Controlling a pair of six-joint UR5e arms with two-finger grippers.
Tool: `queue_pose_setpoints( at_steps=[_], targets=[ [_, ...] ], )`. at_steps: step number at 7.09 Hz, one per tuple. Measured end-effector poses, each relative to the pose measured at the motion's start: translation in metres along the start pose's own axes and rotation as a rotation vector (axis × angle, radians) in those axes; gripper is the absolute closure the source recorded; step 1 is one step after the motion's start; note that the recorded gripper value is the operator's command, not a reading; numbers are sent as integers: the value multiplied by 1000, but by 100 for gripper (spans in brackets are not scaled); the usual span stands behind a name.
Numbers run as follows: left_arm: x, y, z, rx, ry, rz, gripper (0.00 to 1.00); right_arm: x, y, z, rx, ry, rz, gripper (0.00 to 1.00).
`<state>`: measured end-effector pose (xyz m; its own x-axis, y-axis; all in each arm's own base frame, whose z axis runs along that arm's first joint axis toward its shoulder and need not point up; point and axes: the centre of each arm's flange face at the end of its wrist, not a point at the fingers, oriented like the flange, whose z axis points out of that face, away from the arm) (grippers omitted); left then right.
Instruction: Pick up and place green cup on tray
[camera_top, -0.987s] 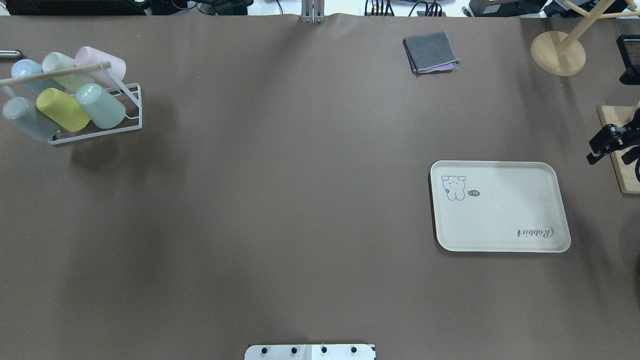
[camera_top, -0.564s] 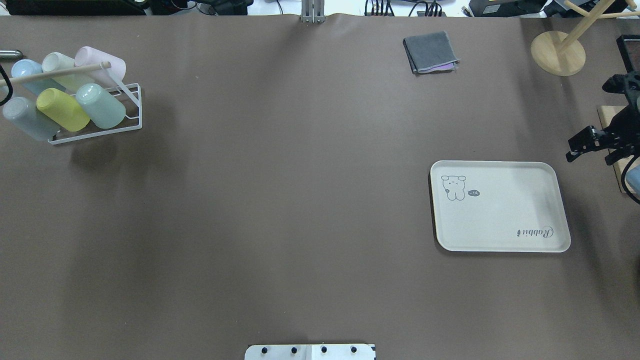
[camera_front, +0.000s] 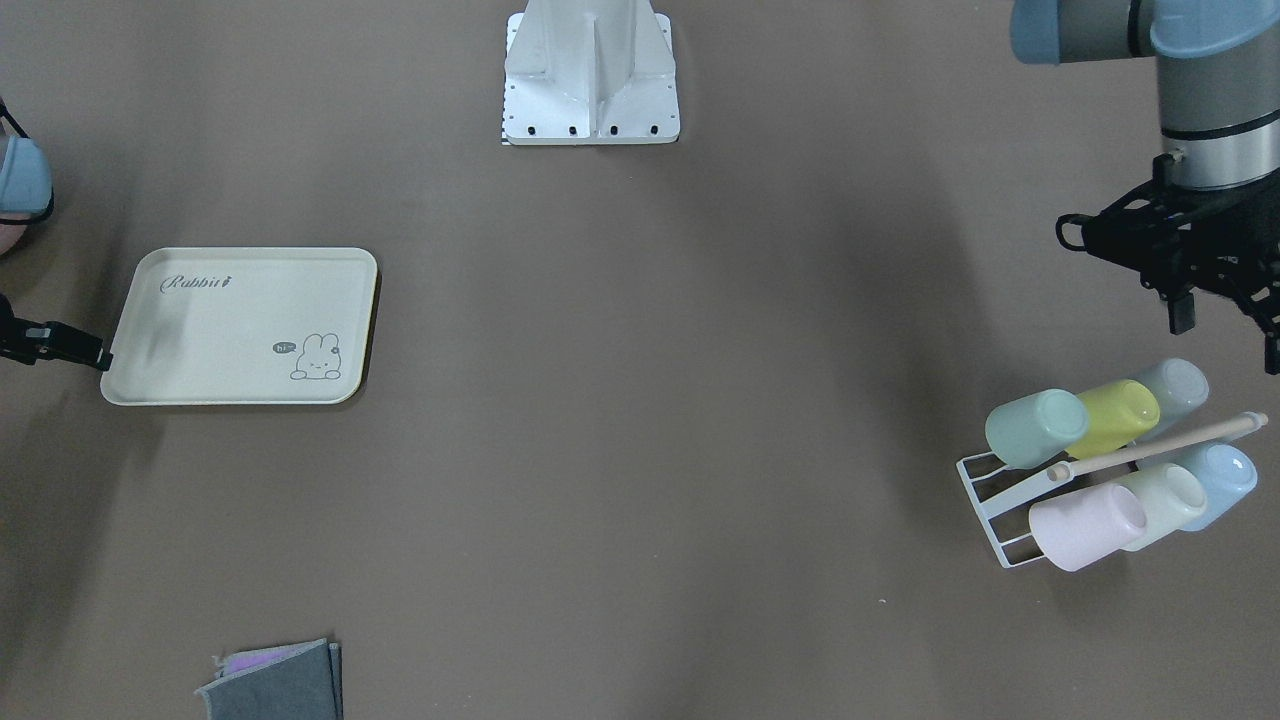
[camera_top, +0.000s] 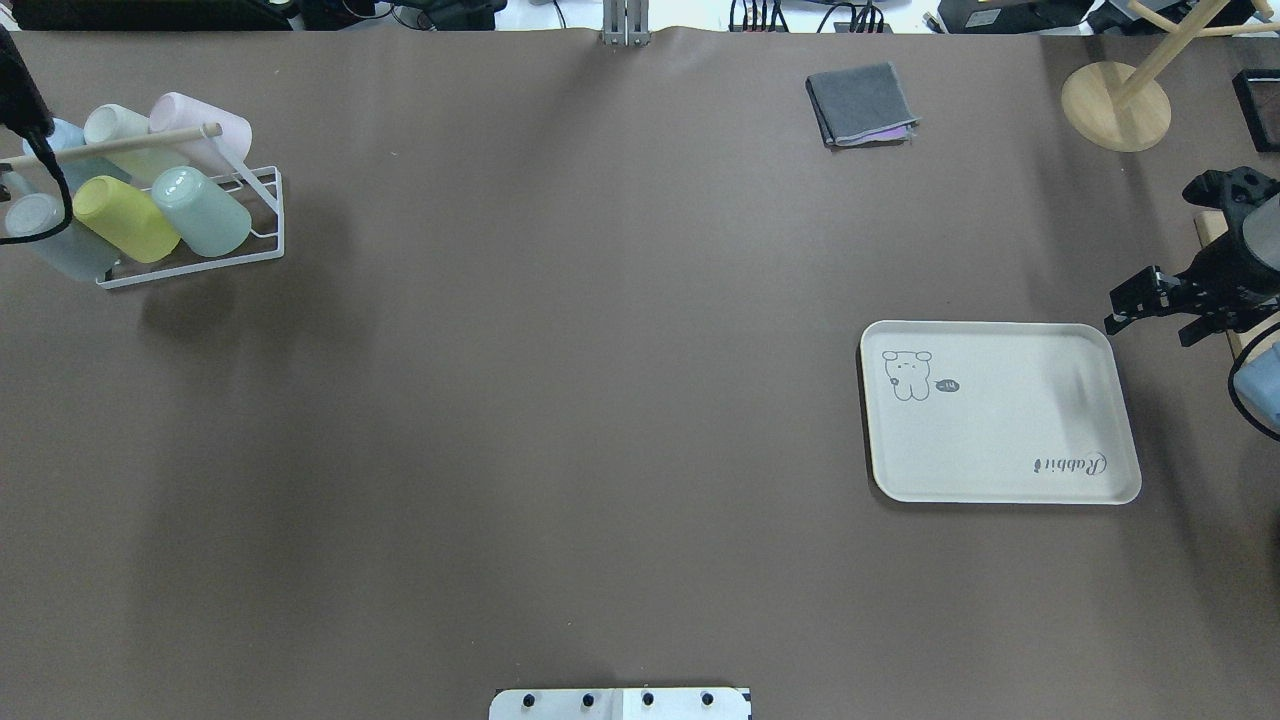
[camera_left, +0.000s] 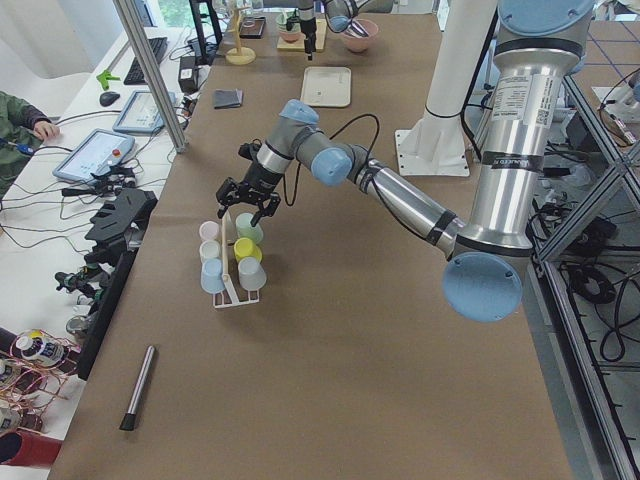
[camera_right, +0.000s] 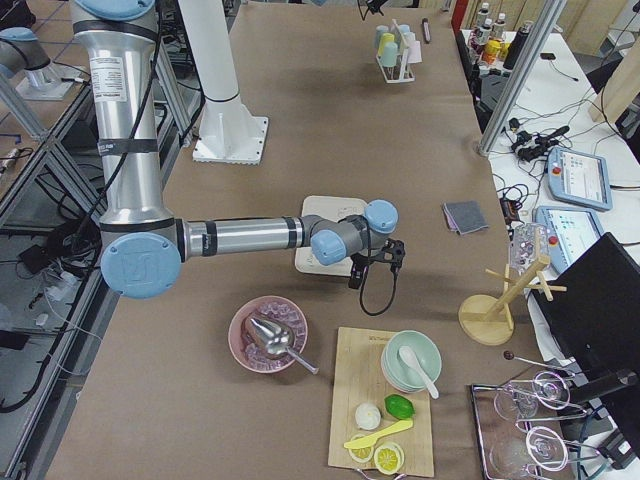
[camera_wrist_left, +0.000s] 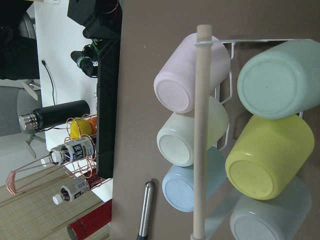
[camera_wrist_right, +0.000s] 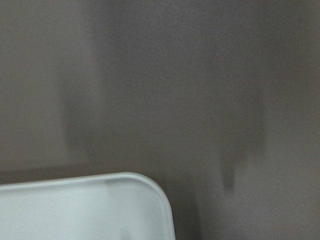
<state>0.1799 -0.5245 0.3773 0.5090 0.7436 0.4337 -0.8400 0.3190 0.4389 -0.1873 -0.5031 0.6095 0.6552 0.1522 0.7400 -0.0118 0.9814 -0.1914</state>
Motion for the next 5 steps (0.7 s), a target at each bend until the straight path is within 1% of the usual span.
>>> queue_pose_setpoints(
  at_steps=[1, 2, 5],
  targets=[
    [5, -26, -6, -27, -32, 100, 1, -2, 3, 7, -13, 2, -3, 1],
    [9, -52, -11, -57, -60, 220, 1, -5, 5, 13, -23, 5, -8, 5],
    [44, -99, -5, -160, -145, 590, 1, -11, 10, 24, -43, 12, -22, 18]
  ],
)
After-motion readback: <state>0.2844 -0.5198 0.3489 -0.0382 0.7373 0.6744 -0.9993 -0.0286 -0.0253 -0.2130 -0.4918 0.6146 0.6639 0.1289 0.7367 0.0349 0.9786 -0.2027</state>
